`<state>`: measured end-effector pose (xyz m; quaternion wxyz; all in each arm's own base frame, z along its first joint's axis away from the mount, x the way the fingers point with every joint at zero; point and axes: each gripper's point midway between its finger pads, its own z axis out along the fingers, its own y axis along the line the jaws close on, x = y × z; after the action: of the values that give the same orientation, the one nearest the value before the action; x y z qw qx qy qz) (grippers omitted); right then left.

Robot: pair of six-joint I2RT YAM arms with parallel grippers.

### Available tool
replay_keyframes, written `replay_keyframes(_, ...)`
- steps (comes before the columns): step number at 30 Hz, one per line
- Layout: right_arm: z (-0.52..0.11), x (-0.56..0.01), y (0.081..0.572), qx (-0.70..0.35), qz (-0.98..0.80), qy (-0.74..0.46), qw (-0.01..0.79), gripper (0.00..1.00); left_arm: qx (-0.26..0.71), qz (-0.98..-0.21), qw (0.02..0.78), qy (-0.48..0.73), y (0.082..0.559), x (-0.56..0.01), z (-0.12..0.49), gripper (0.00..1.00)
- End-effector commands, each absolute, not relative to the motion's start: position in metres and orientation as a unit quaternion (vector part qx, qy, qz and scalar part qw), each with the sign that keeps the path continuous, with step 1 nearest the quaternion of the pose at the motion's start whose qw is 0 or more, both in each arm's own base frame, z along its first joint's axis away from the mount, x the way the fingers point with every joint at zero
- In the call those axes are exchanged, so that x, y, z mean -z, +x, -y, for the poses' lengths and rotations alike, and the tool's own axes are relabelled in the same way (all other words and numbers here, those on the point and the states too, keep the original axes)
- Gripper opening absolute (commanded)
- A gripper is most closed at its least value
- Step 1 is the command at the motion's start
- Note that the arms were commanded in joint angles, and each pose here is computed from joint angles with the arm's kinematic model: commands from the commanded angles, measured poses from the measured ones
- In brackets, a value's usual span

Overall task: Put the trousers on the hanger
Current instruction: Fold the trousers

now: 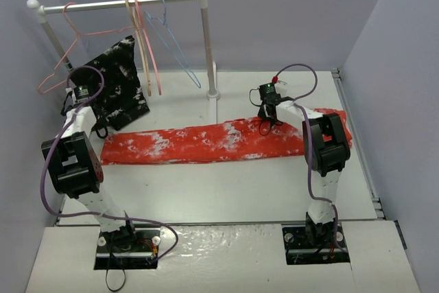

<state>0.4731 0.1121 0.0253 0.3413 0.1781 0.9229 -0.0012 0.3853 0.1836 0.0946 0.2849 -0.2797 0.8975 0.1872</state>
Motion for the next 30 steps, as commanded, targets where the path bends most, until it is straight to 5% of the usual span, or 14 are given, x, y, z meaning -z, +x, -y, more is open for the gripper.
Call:
replay_keyframes(1, -0.110, -0.079, 0.490, -0.014, -0.904, 0.159, 0.396, 0.05, -0.174, -0.848, 0.404, -0.295, 0.395, -0.173, -0.183, 0.54)
replay_keyframes(12, -0.135, -0.098, 0.470, -0.077, -0.910, 0.113, 0.392, 0.50, -0.107, -0.904, 0.305, -0.281, 0.349, -0.086, -0.141, 0.47)
replay_keyframes(19, -0.161, -0.111, 0.430, -0.166, -0.900, 0.100, 0.391, 0.51, -0.107, -0.924, 0.238, -0.280, 0.331, -0.050, -0.138, 0.35)
replay_keyframes(23, -0.154, -0.076, 0.397, -0.176, -0.906, 0.123, 0.364, 0.51, -0.137, -0.923, 0.191, -0.305, 0.303, -0.031, -0.148, 0.25)
replay_keyframes(30, -0.138, -0.020, 0.360, -0.170, -0.917, 0.170, 0.317, 0.51, -0.175, -0.906, 0.143, -0.358, 0.274, -0.025, -0.162, 0.22)
